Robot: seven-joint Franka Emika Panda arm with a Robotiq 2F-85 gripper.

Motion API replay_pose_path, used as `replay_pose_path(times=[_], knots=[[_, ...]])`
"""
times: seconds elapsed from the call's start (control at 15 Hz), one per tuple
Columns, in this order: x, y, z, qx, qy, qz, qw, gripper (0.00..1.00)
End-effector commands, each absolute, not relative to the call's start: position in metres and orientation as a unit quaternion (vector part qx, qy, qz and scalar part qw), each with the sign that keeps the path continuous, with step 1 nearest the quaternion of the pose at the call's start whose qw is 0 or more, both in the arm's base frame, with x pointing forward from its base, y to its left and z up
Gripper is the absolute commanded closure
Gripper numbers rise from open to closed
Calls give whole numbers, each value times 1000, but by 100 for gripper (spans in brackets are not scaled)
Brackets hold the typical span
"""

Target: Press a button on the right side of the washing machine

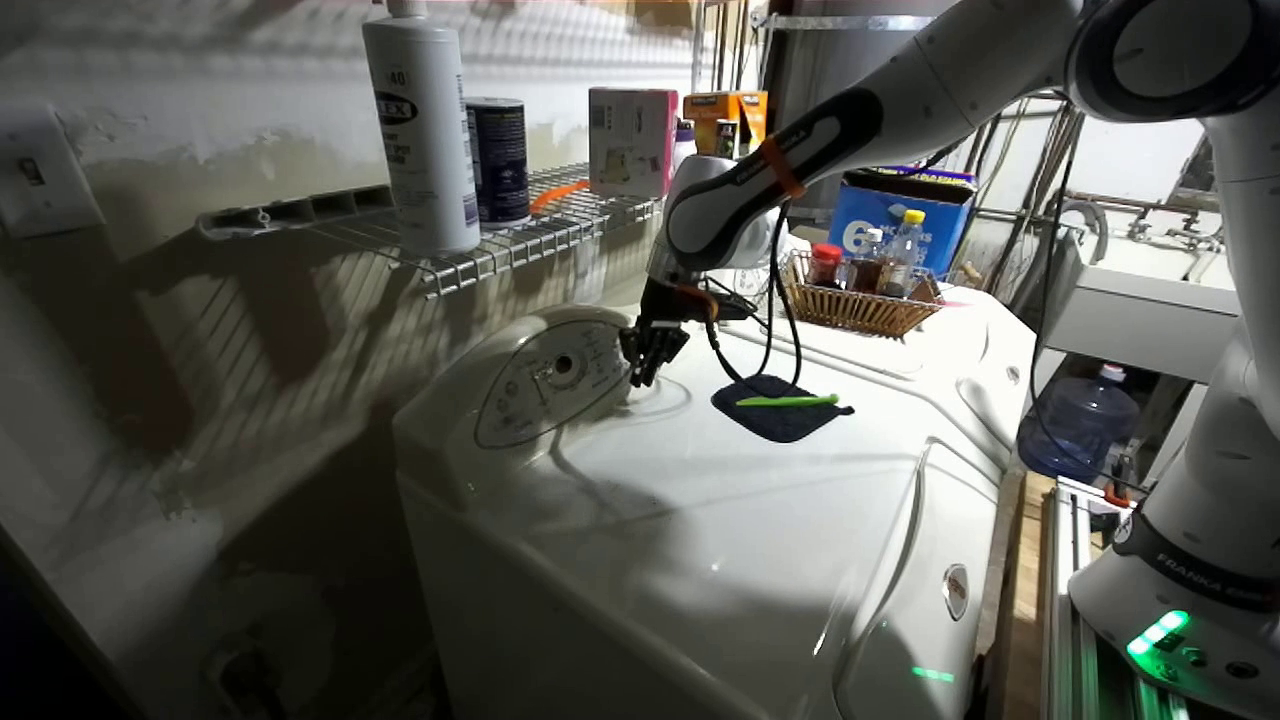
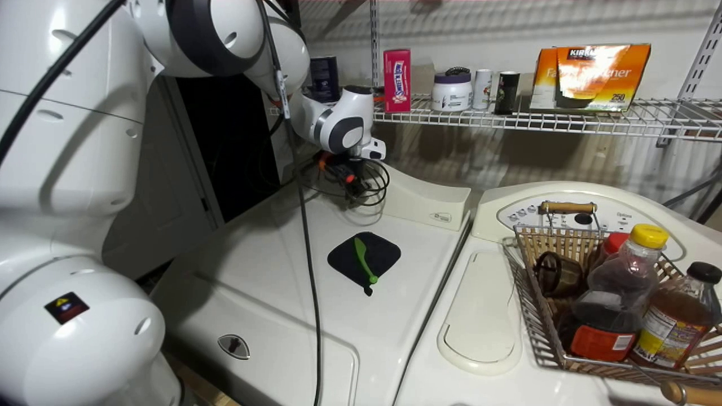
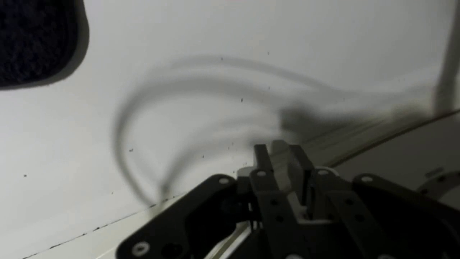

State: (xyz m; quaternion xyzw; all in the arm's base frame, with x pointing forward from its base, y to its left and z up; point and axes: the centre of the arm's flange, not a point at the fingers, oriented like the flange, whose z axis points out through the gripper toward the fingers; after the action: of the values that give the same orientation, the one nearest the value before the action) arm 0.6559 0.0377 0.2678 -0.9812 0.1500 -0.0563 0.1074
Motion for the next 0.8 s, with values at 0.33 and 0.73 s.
replay_pose_path(times=[0.33, 0.73], knots=[[521, 70, 363, -997, 34, -76, 2, 12], [445, 81, 452, -973, 22, -228, -22, 0]])
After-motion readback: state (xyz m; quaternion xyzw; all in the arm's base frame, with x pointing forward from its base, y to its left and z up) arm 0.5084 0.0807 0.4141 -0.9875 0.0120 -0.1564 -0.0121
